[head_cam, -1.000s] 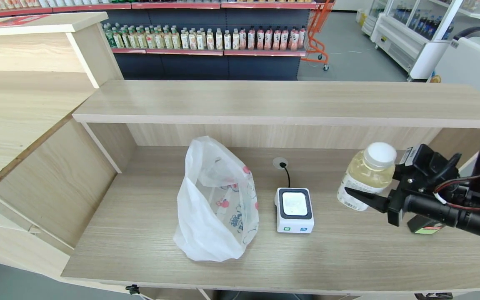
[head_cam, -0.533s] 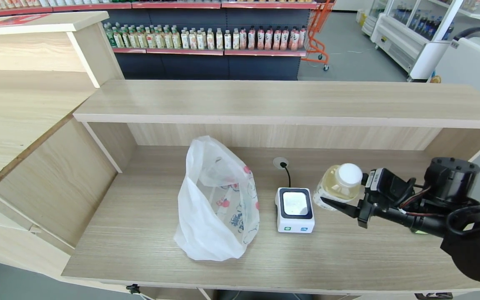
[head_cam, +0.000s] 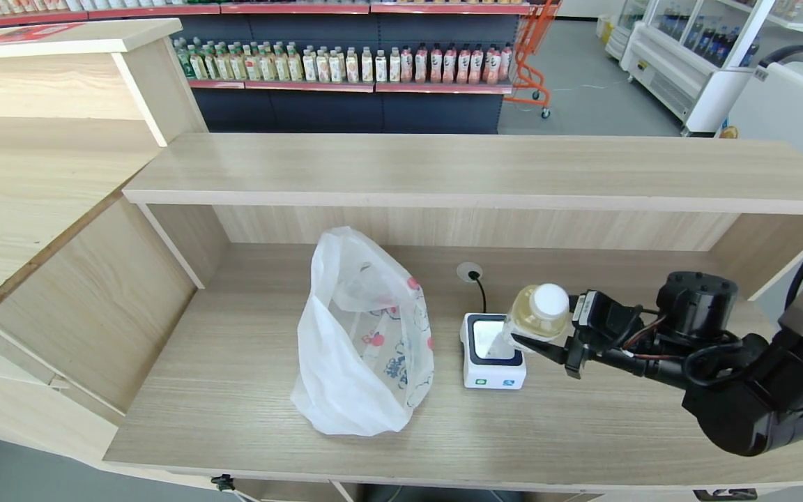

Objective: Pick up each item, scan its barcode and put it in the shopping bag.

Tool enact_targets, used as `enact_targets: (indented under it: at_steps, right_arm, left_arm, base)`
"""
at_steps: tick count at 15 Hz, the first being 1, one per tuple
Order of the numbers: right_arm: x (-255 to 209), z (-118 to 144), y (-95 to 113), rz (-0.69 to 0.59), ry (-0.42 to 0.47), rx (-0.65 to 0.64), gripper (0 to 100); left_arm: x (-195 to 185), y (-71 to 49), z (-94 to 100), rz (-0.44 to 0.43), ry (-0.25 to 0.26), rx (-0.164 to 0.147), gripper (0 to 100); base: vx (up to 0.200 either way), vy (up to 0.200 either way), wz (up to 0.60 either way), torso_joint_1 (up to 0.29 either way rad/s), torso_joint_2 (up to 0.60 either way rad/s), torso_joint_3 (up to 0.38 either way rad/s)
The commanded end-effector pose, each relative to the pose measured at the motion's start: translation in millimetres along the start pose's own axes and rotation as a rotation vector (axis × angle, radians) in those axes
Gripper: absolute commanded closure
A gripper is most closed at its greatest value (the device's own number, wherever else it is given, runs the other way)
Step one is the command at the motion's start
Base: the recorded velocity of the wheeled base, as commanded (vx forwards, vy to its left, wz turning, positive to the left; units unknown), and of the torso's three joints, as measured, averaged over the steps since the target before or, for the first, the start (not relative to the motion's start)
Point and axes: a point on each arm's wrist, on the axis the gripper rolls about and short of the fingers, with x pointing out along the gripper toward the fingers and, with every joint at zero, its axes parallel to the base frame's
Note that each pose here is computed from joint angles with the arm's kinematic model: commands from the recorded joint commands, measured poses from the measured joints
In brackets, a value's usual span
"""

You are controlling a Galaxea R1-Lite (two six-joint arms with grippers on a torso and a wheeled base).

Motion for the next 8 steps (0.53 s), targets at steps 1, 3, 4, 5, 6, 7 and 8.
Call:
enact_targets:
  at_steps: [1,3,4,5,6,7,8]
  right_arm:
    - [9,-10,2,0.005,-0.003,-0.002,100]
    - [18,-13,4,0.005,-0.024,-0.017,100]
    - [21,-15,5,0.002,-0.033,-0.024,100]
    - [22,-17,6,0.000,-0.036,-0.027,100]
    - [23,-20,7,-0.001,-0.037,-0.028,100]
    - [24,-22,8,-0.001,-0.037,-0.028,100]
    - [26,-24,8,-0.004,-0.040,-0.030,100]
  left_arm:
    - [0,0.0,0.0,0.002,0.000,0.000,0]
    - [0,0.0,0.0,0.002,0.000,0.000,0]
    - [0,0.0,0.0,0.000,0.000,0.000,0]
    - [0,0.0,0.0,0.000,0.000,0.000,0]
    - [0,0.0,0.0,0.000,0.000,0.000,0]
    - [0,0.0,0.0,0.000,0.000,0.000,0]
    - [0,0.0,0.0,0.000,0.000,0.000,0]
  base:
    - [0.000,0.000,0.00,0.000,0.00,0.000]
    - [0.000,0.000,0.00,0.000,0.00,0.000]
    - [0.000,0.000,0.00,0.000,0.00,0.000]
    - [0.000,0.000,0.00,0.000,0.00,0.000]
    - [0.000,0.000,0.00,0.000,0.00,0.000]
    - [0.000,0.000,0.00,0.000,0.00,0.000]
    - [0.000,0.000,0.00,0.000,0.00,0.000]
